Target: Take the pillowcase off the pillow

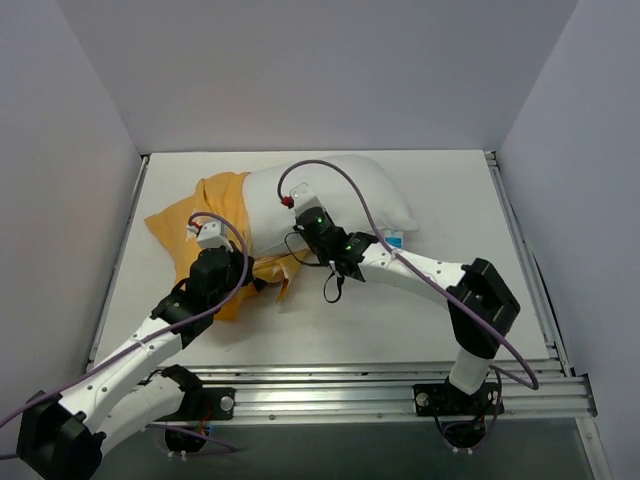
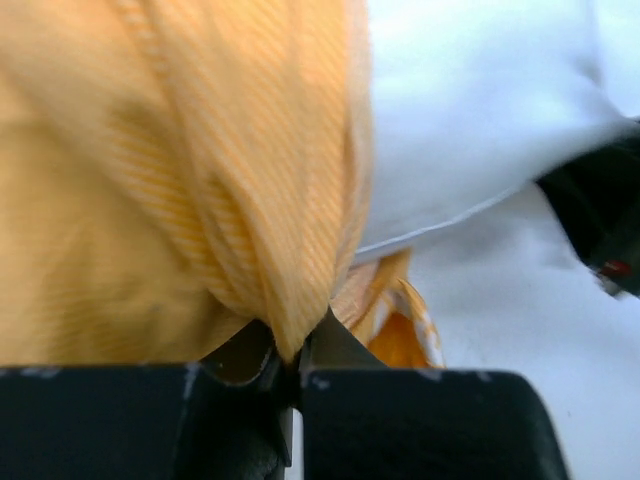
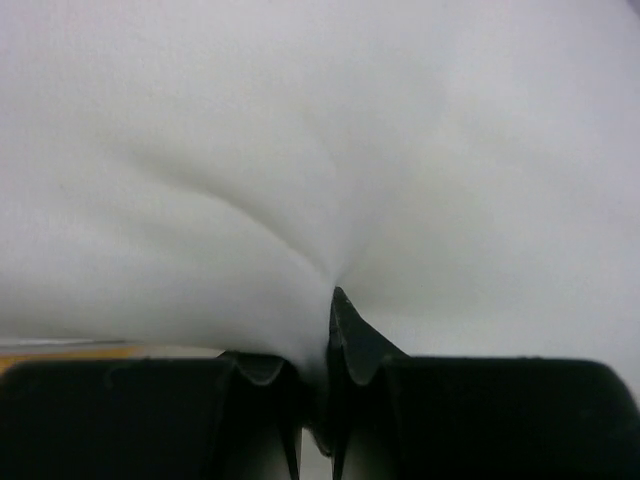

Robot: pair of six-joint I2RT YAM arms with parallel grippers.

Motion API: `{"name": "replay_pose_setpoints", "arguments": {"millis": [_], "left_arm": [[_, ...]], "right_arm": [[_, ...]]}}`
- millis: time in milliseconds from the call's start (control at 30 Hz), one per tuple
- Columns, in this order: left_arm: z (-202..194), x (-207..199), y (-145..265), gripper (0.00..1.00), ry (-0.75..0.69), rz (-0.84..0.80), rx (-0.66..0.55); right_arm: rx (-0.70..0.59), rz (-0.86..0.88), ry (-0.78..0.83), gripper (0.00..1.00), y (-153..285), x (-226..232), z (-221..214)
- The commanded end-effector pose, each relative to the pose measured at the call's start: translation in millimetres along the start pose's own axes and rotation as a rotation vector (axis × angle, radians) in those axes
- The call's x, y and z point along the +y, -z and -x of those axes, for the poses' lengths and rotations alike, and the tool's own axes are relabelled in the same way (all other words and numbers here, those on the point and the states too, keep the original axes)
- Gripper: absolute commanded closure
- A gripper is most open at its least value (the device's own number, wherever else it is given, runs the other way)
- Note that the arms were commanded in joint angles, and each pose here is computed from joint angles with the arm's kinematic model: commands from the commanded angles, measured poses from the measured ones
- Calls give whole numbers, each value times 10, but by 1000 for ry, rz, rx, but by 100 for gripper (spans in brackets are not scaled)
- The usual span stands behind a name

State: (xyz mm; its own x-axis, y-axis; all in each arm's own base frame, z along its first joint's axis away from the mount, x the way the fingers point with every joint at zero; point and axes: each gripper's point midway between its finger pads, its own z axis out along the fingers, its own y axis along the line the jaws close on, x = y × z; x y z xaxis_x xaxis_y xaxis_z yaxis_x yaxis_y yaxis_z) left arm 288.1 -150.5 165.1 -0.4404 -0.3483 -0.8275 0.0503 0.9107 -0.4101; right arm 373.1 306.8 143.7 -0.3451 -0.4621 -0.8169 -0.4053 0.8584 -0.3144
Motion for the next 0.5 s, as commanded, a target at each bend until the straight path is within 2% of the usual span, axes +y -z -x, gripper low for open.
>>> {"name": "replay_pose_setpoints", "arguments": {"millis": [0,67,133,267,467], "left_arm": [[315,485,287,98,76,291,-98],[427,694,472,98,107,397,-153],[491,762,572,98,157,431,-190],[666,885,817,98,209,492,-262],[809,1030,1019,98,153,607,-275]], "right_arm": [[-87,-201,-169,100,499,-917,593],[-69,-232,-241,100,651,-1136,604],[-103,-274,-313,100,860,-1472,752],[-104,-303,-387,100,1184,-1806,825],[-163,-296,-451,100,1656,-2106,1055]]}}
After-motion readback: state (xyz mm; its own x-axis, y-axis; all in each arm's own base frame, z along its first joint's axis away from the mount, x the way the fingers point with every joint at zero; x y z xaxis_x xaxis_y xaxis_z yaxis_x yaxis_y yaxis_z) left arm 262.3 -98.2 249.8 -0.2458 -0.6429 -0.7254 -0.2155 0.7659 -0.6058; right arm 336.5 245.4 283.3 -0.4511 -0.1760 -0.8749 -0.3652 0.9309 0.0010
